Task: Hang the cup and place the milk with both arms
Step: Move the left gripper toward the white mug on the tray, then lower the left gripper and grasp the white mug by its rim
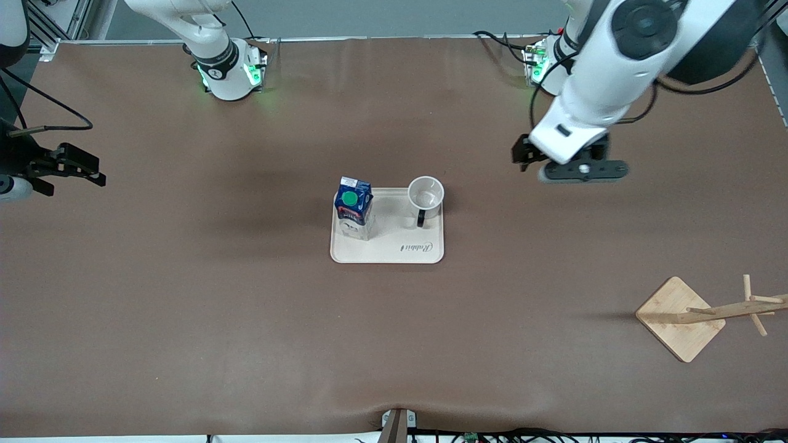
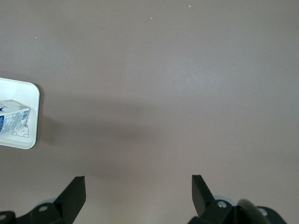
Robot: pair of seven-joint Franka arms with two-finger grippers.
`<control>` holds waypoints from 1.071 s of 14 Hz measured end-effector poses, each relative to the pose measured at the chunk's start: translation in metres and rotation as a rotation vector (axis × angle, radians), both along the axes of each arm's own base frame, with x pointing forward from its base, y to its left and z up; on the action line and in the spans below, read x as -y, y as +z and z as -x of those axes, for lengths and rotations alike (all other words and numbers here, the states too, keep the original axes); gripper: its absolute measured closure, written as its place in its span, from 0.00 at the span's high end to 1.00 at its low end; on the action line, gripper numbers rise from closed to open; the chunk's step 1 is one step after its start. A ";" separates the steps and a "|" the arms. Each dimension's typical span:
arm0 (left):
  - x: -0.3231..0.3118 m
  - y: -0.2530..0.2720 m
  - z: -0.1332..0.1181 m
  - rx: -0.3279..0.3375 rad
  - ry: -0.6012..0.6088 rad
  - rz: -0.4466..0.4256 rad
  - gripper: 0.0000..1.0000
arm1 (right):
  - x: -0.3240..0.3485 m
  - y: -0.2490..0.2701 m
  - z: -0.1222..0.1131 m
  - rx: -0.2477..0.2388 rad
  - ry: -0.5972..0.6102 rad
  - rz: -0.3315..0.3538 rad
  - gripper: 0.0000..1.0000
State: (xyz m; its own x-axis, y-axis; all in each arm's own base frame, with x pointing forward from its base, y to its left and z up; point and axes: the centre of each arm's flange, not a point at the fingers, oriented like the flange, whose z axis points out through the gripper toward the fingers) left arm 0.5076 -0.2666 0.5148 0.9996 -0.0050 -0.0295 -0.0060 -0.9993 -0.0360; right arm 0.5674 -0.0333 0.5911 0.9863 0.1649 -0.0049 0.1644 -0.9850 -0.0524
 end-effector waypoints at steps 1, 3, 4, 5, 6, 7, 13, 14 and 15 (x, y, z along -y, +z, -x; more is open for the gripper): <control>0.010 -0.016 0.003 0.006 -0.002 0.009 1.00 | 0.000 0.000 0.000 0.001 0.001 0.000 1.00; 0.026 -0.045 0.007 0.009 -0.003 0.023 1.00 | -0.001 0.003 -0.001 0.007 0.002 0.001 1.00; 0.035 -0.057 0.011 0.003 0.002 0.028 1.00 | -0.001 0.004 -0.001 0.009 0.002 0.001 1.00; 0.045 -0.069 0.015 -0.006 0.011 0.031 1.00 | -0.001 0.004 -0.002 0.010 0.002 0.001 1.00; 0.055 -0.081 0.018 -0.015 0.023 0.034 1.00 | -0.001 0.004 -0.002 0.010 0.002 0.001 1.00; 0.065 -0.093 0.020 -0.024 0.037 0.039 1.00 | -0.001 0.005 -0.002 0.011 0.002 0.001 1.00; 0.114 -0.181 0.038 -0.107 0.145 0.031 0.94 | -0.001 0.007 -0.003 0.016 0.002 0.002 1.00; 0.118 -0.195 0.040 -0.125 0.158 0.022 0.87 | -0.001 0.007 -0.003 0.016 0.002 0.002 1.00; 0.122 -0.207 0.044 -0.140 0.175 0.017 0.87 | -0.001 0.006 -0.003 0.015 0.002 0.002 1.00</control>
State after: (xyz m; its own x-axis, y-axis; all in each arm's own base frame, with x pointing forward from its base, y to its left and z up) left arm 0.4641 -0.3888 0.3075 0.9714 0.1665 -0.1694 0.1636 -0.9860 -0.0306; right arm 0.5707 -0.0324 0.5976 0.9860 0.1664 0.0099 0.1667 -0.9848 -0.0480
